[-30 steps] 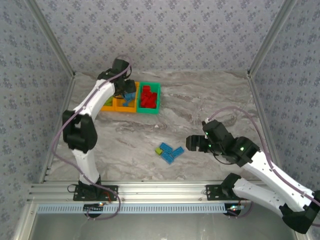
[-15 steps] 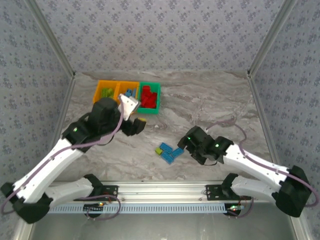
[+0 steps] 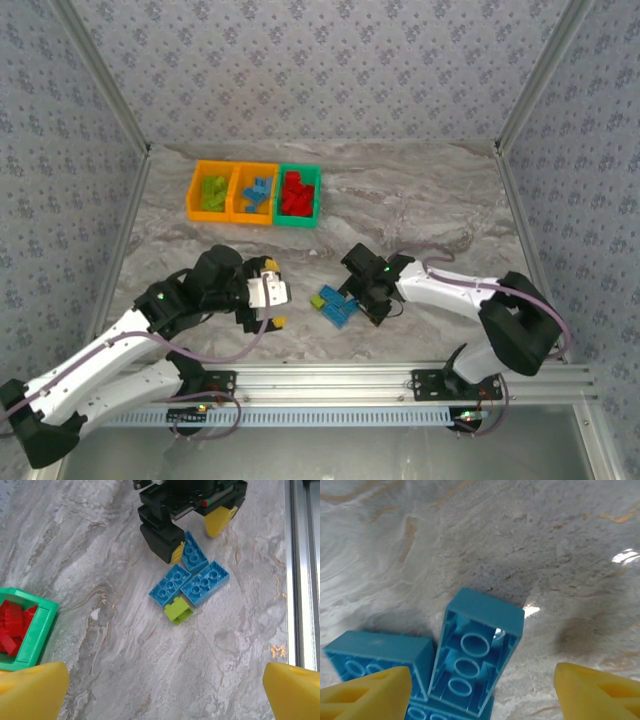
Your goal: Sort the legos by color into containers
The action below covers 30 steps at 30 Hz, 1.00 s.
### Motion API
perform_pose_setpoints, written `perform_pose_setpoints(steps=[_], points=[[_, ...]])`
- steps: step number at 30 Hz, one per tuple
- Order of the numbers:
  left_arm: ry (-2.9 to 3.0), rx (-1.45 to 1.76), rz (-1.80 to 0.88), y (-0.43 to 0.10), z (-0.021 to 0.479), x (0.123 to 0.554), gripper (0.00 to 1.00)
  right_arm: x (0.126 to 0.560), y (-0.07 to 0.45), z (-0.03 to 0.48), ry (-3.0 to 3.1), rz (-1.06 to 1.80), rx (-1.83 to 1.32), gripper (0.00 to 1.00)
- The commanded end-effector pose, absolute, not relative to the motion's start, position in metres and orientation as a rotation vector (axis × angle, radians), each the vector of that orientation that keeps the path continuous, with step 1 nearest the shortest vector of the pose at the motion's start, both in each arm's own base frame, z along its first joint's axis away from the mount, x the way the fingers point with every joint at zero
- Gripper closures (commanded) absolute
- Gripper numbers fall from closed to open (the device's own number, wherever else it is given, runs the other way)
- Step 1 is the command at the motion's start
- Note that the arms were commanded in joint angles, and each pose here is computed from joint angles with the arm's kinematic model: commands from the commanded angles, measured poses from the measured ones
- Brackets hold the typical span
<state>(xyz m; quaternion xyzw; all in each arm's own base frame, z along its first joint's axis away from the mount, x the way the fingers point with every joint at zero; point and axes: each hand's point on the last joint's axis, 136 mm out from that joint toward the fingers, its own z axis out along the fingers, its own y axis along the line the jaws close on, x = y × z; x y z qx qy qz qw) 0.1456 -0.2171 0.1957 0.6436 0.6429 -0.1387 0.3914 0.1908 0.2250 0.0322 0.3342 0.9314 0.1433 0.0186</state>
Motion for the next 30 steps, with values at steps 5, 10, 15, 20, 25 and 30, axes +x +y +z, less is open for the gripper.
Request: perform_pose_setpoints(steps=[5, 10, 15, 20, 25, 30], points=[[1.579, 1.747, -0.338, -0.218, 0.182, 0.138, 0.01, 0.195, 0.217, 0.025, 2.889, 0.362, 1.15, 0.41], [1.57, 1.736, -0.307, -0.215, 0.18, 0.141, 0.01, 0.194, 0.198, 0.033, 2.855, 0.291, 1.17, 0.68], [1.479, 1.656, -0.294, -0.216, 0.198, 0.143, 0.01, 0.211, 0.195, 0.065, 2.755, 0.426, 1.079, 0.84], [1.49, 1.544, -0.177, -0.206, 0.207, 0.163, 0.01, 0.259, 0.238, 0.158, 2.502, 0.741, 0.533, 0.83], [1.545, 1.331, -0.145, -0.199, 0.228, 0.189, 0.01, 0.289, 0.31, 0.237, 2.283, 0.78, -0.165, 0.8], [1.559, 1.044, -0.13, -0.178, 0.258, 0.216, 0.01, 0.332, 0.373, 0.249, 2.217, 0.696, -0.494, 0.81]])
